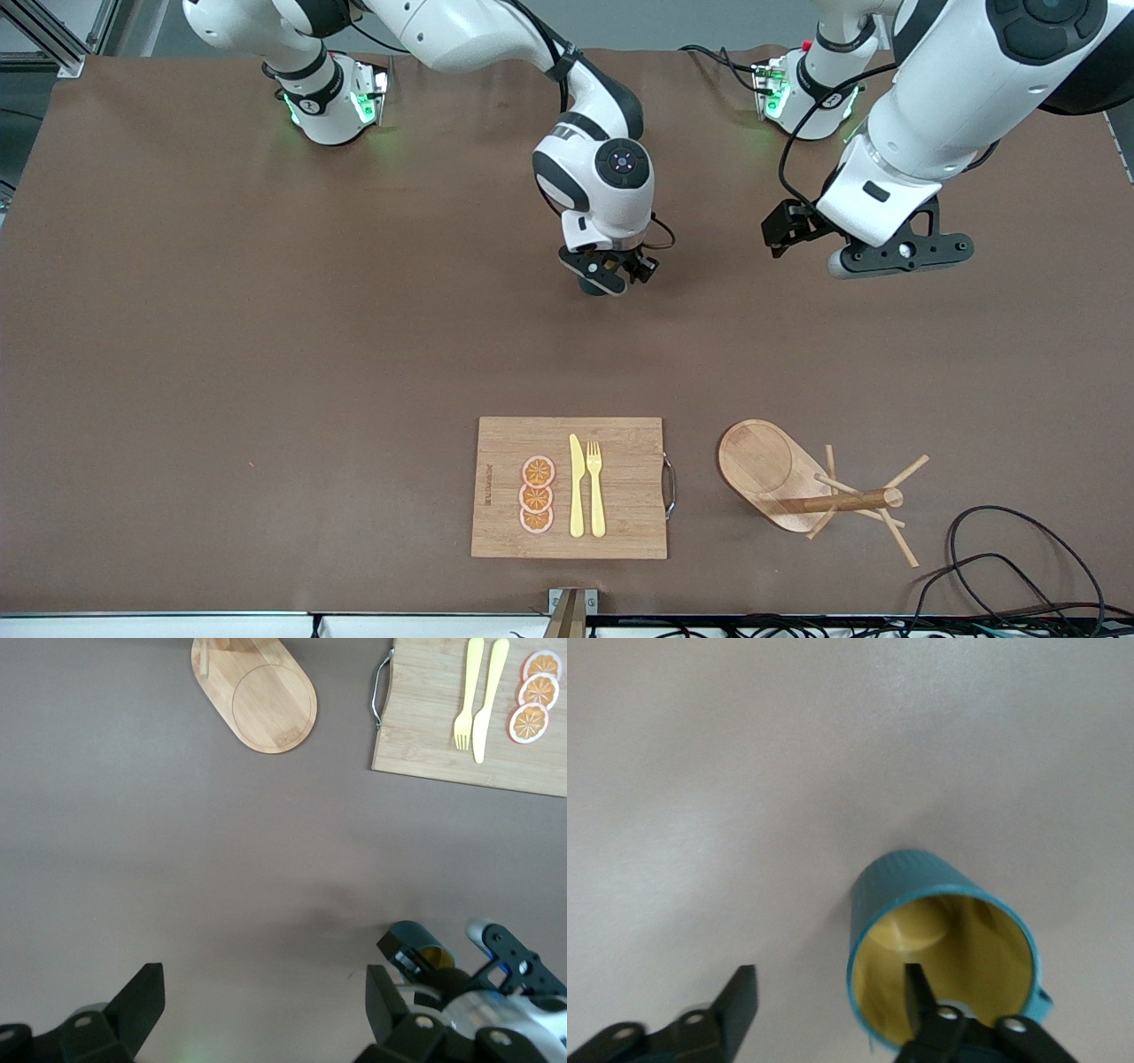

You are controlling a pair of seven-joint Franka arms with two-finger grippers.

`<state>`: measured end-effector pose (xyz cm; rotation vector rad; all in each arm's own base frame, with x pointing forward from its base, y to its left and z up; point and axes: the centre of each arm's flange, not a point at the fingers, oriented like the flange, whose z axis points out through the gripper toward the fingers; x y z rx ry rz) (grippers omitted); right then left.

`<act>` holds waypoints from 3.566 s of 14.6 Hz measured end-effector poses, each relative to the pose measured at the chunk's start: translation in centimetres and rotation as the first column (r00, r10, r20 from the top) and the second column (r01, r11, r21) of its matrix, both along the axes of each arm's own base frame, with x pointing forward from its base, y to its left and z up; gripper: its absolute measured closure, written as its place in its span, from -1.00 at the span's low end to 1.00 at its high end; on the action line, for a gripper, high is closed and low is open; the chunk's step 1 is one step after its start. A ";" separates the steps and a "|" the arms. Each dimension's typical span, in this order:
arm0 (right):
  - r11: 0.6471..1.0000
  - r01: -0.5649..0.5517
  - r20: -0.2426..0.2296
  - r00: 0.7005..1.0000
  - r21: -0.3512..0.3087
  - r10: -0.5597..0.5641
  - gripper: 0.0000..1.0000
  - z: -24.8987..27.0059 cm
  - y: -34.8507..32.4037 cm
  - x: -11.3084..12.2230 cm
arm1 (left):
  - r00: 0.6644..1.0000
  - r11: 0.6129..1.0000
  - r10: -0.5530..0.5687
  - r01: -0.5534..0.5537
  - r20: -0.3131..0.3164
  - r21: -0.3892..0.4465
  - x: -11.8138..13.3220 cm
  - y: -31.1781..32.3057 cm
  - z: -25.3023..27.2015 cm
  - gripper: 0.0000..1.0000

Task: Pass cup and hang on rack
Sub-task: 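Hold the mug with the right gripper while the left gripper approaches, then set the mug down, open the right gripper and withdraw it, then lower the left gripper onto the mug rim and grasp it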

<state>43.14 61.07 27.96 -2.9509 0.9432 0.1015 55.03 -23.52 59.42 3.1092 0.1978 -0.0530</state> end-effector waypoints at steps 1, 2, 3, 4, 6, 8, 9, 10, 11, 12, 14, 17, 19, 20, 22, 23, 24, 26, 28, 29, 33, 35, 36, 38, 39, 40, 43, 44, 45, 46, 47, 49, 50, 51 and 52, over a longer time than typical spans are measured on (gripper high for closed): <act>1.000 -0.003 -0.010 1.000 -0.005 0.003 -0.80 2.0 0.1 0.0 | 1.000 1.000 0.017 -0.017 -0.001 0.003 0.0 0.0 -0.1 -1.00; 1.000 -0.003 -0.012 1.000 -0.003 0.003 -0.99 4.8 -0.1 0.1 | 0.999 0.999 0.038 -0.038 0.002 0.012 0.1 0.0 -0.1 -1.00; 1.000 0.005 -0.008 1.000 0.006 -0.005 -1.00 8.2 -0.7 0.6 | 0.999 0.998 0.054 -0.054 0.007 0.026 0.0 -0.1 -0.2 -1.00; 1.000 0.017 -0.003 1.000 0.016 -0.017 -1.00 11.6 -1.8 1.2 | 0.998 0.997 0.063 -0.064 0.012 0.039 -0.2 -0.5 -0.3 -1.00; 1.000 0.023 -0.013 1.000 -0.001 -0.023 -1.00 17.3 -5.9 3.0 | 0.996 0.994 0.086 -0.087 0.023 0.061 -0.9 -2.1 -0.4 -1.00; 0.996 -0.082 -0.034 0.996 -0.021 0.081 -1.00 20.9 -11.3 5.6 | 0.993 0.990 0.111 -0.113 0.026 0.083 -2.0 -4.2 -1.1 -1.00; 0.989 -0.142 -0.035 0.989 -0.033 0.141 -1.00 22.1 -14.0 7.0 | 0.992 0.987 0.120 -0.123 0.038 0.104 -2.5 -5.3 -1.9 -1.00; 0.978 -0.202 -0.032 0.979 -0.055 0.200 -1.00 23.1 -16.8 8.3 | 0.990 0.984 0.128 -0.133 0.050 0.119 -3.0 -6.4 -2.7 -1.00; 0.960 -0.269 -0.032 0.963 -0.074 0.267 -1.00 23.9 -19.4 9.4 | 0.989 0.982 0.136 -0.143 0.061 0.126 -3.4 -7.4 -3.6 -1.00; 0.938 -0.337 -0.036 0.942 -0.081 0.335 -1.00 24.6 -22.0 10.5 | 0.987 0.981 0.145 -0.153 0.069 0.123 -3.9 -8.4 -4.3 -1.00; 0.893 -0.444 -0.041 0.896 -0.073 0.442 -1.00 26.4 -28.8 12.9 | 0.984 0.978 0.155 -0.166 0.090 0.126 -5.2 -10.8 -5.6 -1.00; 0.813 -0.581 -0.049 0.814 -0.045 0.579 -1.00 29.2 -42.0 15.8 | 0.982 0.975 0.129 -0.152 0.141 0.164 -9.0 -16.1 -8.3 -1.00; 0.772 -0.635 -0.043 0.773 -0.034 0.633 -1.00 30.7 -50.6 16.7 | 0.979 0.976 0.116 -0.143 0.168 0.162 -12.5 -20.1 -10.3 -1.00; 0.758 -0.651 -0.038 0.759 -0.028 0.650 -1.00 31.1 -54.3 16.8 | 0.975 0.975 0.113 -0.145 0.190 0.167 -14.3 -21.8 -11.4 -1.00; 0.743 -0.669 -0.030 0.743 -0.020 0.669 -1.00 31.5 -60.1 16.9 | 0.963 0.967 0.102 -0.155 0.249 0.202 -17.7 -24.8 -13.9 -1.00; 0.740 -0.672 -0.027 0.740 -0.018 0.672 -1.00 31.6 -62.0 16.8 | 0.953 0.961 0.098 -0.165 0.285 0.223 -19.4 -26.2 -15.3 -1.00; 0.742 -0.670 -0.025 0.742 -0.017 0.670 -1.00 31.7 -63.3 16.7 | 0.941 0.953 0.098 -0.182 0.325 0.241 -21.0 -27.6 -17.0 -1.00; 0.753 -0.658 -0.020 0.753 -0.022 0.657 -1.00 32.1 -64.8 16.5 | 0.903 0.938 0.116 -0.237 0.414 0.254 -24.2 -30.3 -20.5 -1.00; 0.759 -0.651 -0.018 0.759 -0.026 0.650 -1.00 32.2 -65.4 16.4 | 0.850 0.923 0.148 -0.302 0.506 0.239 -26.9 -32.3 -24.3 -1.00; 0.760 -0.650 -0.019 0.760 -0.024 0.650 -1.00 32.1 -65.5 16.4 | 0.827 0.917 0.160 -0.326 0.540 0.229 -28.0 -33.0 -26.2 -1.00; 0.759 -0.651 -0.029 0.759 -0.012 0.651 -1.00 31.1 -65.5 16.1 | 0.752 0.909 0.183 -0.375 0.633 0.183 -31.5 -34.8 -31.8 -1.00; 0.758 -0.651 -0.013 0.759 -0.021 0.651 -1.00 30.8 -65.6 15.3 | 0.729 0.905 0.192 -0.390 0.657 0.169 -32.3 -35.0 -33.7 -1.00; 0.758 -0.651 -0.005 0.759 -0.025 0.651 -1.00 30.6 -65.6 14.7 | 0.719 0.903 0.196 -0.398 0.666 0.164 -32.5 -35.1 -34.5 -0.99; 0.758 -0.652 0.002 0.758 -0.026 0.652 -1.00 30.6 -65.6 13.6 | 0.704 0.900 0.187 -0.403 0.685 0.167 -32.9 -35.0 -36.2 -0.96; 0.757 -0.653 0.005 0.757 -0.027 0.653 -1.00 30.7 -65.6 13.3 | 0.697 0.900 0.179 -0.402 0.695 0.170 -33.0 -34.9 -37.1 -0.96; 0.757 -0.653 0.008 0.757 -0.029 0.654 -1.00 30.7 -65.6 13.2 | 0.693 0.898 0.175 -0.404 0.700 0.174 -33.1 -34.8 -38.0 -0.93; 0.756 -0.654 0.018 0.756 -0.039 0.655 -1.00 30.7 -65.5 13.3 | 0.691 0.892 0.161 -0.408 0.704 0.196 -33.1 -34.4 -40.1 -0.84; 0.755 -0.654 0.018 0.755 -0.039 0.655 -1.00 30.6 -65.5 13.3 | 0.687 0.889 0.166 -0.415 0.708 0.194 -32.9 -34.3 -40.3 -0.81; 0.755 -0.654 0.018 0.755 -0.039 0.655 -1.00 30.6 -65.5 13.3 | 0.682 0.888 0.169 -0.419 0.711 0.191 -32.7 -34.2 -40.4 -0.69; 0.755 -0.655 0.018 0.755 -0.039 0.656 -1.00 30.6 -65.5 13.3 | 0.680 0.888 0.167 -0.419 0.714 0.190 -32.6 -34.2 -40.5 -0.69; 0.753 -0.657 0.018 0.753 -0.039 0.658 -1.00 30.6 -65.5 13.3 | 0.679 0.888 0.166 -0.418 0.715 0.191 -32.6 -34.2 -40.6 -0.57; 0.749 -0.661 0.018 0.749 -0.039 0.662 -1.00 30.6 -65.5 13.3 | 0.679 0.888 0.164 -0.417 0.715 0.193 -32.6 -34.2 -40.8 -0.25; 0.748 -0.662 0.018 0.748 -0.039 0.663 -1.00 30.6 -65.5 13.3 | 0.679 0.888 0.163 -0.418 0.716 0.194 -32.5 -34.2 -40.9 -0.24; 0.748 -0.663 0.018 0.748 -0.038 0.664 -1.00 30.6 -65.5 13.3 | 0.678 0.887 0.163 -0.418 0.716 0.194 -32.4 -34.2 -41.0 -0.19; 0.747 -0.663 0.017 0.747 -0.038 0.664 -1.00 30.6 -65.5 13.3 | 0.677 0.887 0.163 -0.420 0.717 0.194 -32.3 -34.2 -41.1 -0.15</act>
